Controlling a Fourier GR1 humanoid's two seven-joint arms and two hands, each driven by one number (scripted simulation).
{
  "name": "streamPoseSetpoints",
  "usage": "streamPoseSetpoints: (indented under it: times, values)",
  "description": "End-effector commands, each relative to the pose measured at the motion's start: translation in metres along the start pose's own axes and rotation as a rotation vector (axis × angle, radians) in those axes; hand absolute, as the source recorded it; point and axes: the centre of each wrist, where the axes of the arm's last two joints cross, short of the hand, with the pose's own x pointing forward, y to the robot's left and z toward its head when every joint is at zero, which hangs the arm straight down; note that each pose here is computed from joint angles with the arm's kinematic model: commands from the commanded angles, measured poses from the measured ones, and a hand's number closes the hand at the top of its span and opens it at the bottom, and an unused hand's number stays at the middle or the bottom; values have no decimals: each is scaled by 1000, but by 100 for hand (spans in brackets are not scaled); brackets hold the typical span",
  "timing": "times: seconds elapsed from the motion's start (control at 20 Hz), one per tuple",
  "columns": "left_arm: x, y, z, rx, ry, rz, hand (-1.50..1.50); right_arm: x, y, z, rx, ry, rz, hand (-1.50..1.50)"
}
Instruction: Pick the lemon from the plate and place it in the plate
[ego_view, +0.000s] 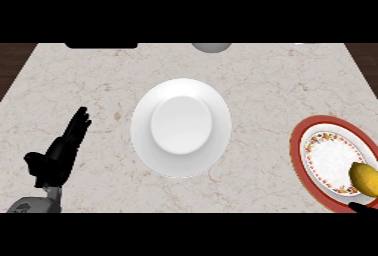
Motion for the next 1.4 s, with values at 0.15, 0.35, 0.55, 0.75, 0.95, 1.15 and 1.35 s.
streamPoseSetpoints:
  times: [0.15, 0.35, 0.55, 0.75, 0.95, 1.15, 1.35]
  values:
    - [-6, -3, -2, 13, -8, -3, 0, 35, -26, -19, 154, 143, 120, -150]
    - [-5, -15, -2, -2, 1, -7, 0, 39, -22, -11, 218, 239, 195, -150]
    - [-9, -17, -7, -14, 6, -8, 0, 41, -15, -32, 206, 259, 198, -150]
    - [-12, 12, 2, 1, 7, 9, 0, 17, -11, -18, 271, 315, 288, -150]
    - [-12, -8, -7, -8, 3, -2, 0, 25, 1, -49, 295, 327, 274, -150]
    - [-3, 6, -9, 10, -7, 1, 0, 19, 12, -62, 277, 317, 272, -150]
    - [-4, 1, 2, -10, -3, 6, 0, 3, 28, -63, 274, 346, 332, -150]
